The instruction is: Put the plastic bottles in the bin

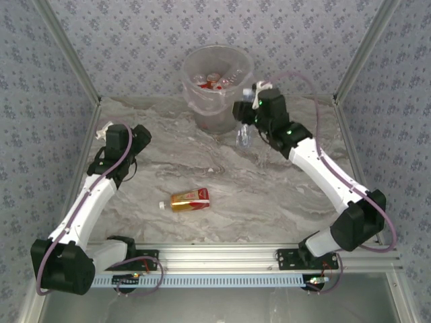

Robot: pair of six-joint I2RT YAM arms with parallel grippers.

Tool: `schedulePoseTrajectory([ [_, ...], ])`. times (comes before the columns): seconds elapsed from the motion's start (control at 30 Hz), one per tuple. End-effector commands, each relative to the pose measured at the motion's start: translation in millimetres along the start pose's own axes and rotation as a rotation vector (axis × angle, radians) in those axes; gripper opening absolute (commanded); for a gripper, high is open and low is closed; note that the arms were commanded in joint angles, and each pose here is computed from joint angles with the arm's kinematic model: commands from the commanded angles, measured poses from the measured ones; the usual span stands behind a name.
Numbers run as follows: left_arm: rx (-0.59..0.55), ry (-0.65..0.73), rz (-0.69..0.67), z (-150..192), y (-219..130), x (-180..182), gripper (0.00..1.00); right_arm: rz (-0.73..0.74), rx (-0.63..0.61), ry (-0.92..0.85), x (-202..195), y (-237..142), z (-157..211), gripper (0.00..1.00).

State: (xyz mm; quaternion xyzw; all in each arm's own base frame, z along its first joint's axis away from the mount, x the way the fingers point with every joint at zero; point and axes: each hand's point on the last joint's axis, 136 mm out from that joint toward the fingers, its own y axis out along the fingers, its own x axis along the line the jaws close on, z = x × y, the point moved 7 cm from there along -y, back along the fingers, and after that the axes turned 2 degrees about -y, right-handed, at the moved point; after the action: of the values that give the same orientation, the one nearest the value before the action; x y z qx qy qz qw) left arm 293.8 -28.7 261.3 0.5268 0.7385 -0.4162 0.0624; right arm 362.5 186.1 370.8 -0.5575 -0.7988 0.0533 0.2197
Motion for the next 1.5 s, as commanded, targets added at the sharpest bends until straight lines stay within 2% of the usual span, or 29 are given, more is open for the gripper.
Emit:
schedulePoseTrajectory([
  [0.0,-0.01,0.021,-0.008,-1.7,-7.8,6.9,1.0,-0.08,-0.144,-0.06,8.7,-3.9,-53.5,0.52],
  [0.3,-0.014,0.008,-0.031,-1.0,-11.2,20.7,0.99,-0.112,-0.36,-0.091,12.4,19.0,-125.3,0.52],
  [0.6,-0.013,0.012,-0.047,-1.5,-10.6,25.5,0.99,-0.109,-0.47,-0.123,11.6,69.7,-157.0,0.52],
  [1.03,-0.031,-0.022,-0.09,-6.4,-13.4,45.5,1.0,-0.182,-0.612,-0.179,17.3,153.4,-151.6,0.55],
  [1.2,-0.036,-0.035,-0.101,-5.2,-11.8,52.6,1.0,-0.174,-0.63,-0.202,11.6,181.2,-139.9,0.6],
  [1.33,-0.036,-0.044,-0.098,-4.3,-7.8,53.6,1.0,-0.166,-0.628,-0.172,4.0,200.4,-126.5,0.67],
  [1.47,-0.013,-0.028,-0.087,-4.1,-4.8,50.1,0.99,-0.182,-0.585,-0.168,6.6,206.2,-118.5,0.83],
])
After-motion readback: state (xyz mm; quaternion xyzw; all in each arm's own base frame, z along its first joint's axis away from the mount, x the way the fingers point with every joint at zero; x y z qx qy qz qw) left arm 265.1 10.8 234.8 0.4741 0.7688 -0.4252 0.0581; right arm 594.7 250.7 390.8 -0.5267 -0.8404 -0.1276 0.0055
